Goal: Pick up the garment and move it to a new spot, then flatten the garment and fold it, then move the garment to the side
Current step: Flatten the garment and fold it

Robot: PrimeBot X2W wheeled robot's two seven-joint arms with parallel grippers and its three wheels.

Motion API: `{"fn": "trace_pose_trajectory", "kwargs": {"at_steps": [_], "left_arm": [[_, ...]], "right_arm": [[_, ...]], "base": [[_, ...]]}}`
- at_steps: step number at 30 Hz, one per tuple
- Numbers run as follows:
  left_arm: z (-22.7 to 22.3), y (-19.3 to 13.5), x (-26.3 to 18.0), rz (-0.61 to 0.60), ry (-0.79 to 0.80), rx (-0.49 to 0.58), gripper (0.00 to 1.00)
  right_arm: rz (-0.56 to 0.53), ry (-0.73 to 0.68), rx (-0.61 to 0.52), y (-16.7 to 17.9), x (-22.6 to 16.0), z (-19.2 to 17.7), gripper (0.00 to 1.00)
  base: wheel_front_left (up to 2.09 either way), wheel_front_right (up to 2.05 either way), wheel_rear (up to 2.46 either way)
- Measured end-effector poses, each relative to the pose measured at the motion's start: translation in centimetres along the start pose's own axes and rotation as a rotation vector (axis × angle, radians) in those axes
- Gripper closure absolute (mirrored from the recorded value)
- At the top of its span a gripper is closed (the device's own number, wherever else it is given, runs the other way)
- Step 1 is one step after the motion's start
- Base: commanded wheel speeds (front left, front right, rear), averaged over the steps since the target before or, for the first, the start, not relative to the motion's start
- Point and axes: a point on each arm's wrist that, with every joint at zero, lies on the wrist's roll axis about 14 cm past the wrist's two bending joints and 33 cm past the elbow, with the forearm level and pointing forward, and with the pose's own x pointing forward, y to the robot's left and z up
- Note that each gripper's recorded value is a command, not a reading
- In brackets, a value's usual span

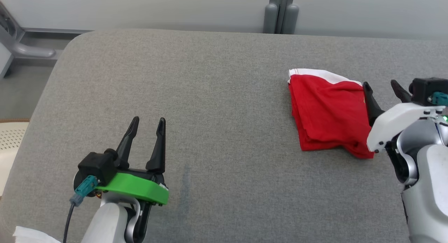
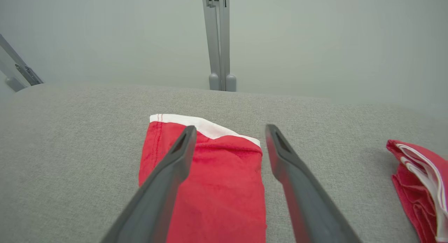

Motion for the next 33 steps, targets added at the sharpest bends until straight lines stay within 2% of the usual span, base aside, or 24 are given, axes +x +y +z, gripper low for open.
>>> {"fn": "trace_pose_trajectory", "kwargs": {"at_steps": [7, 8, 9, 16, 25, 29, 30, 33], "left_arm": [[-0.1, -0.1, 0.1, -0.005, 0.003, -0.003, 0.0], [-0.2, 0.0, 0.2, -0.004, 0.006, -0.003, 0.0], [-0.3, 0.1, 0.2, -0.002, 0.008, -0.003, 0.0], [-0.9, 0.7, 0.9, 0.01, 0.022, -0.003, 0.0], [-0.8, 2.5, 0.8, 0.06, 0.025, 0.011, 0.0], [-0.5, 3.4, 0.3, 0.088, 0.021, 0.018, 0.0], [-0.3, 3.3, 0.2, 0.087, 0.015, 0.018, 0.0], [-0.2, 3.4, -0.1, 0.092, 0.012, 0.016, 0.0]], "right_arm": [[-0.053, -0.031, -0.034, -1.2, -0.7, -2.6, 0.0], [-0.051, -0.027, -0.041, -1.1, -0.6, -3.1, 0.79], [-0.05, -0.025, -0.043, -1.1, -0.3, -3.5, 1.0], [0.027, -0.016, -0.064, 1.9, 3.0, -5.2, 1.0], [0.196, 0.135, -0.077, 8.6, 5.6, -10.8, 1.0], [0.277, 0.132, -0.062, 11.8, 5.4, -11.4, 1.0], [0.31, 0.089, -0.034, 13.1, 5.0, -10.3, 1.0], [0.307, 0.009, 0.027, 13.3, 4.4, -8.0, 1.0]], "base": [[0.0, 0.0, 0.0], [0.0, 0.0, 0.0], [0.0, 0.0, 0.0], [0.0, 0.0, 0.0], [0.0, 0.0, 0.0], [0.0, 0.0, 0.0], [0.0, 0.0, 0.0], [0.0, 0.0, 0.0]]}}
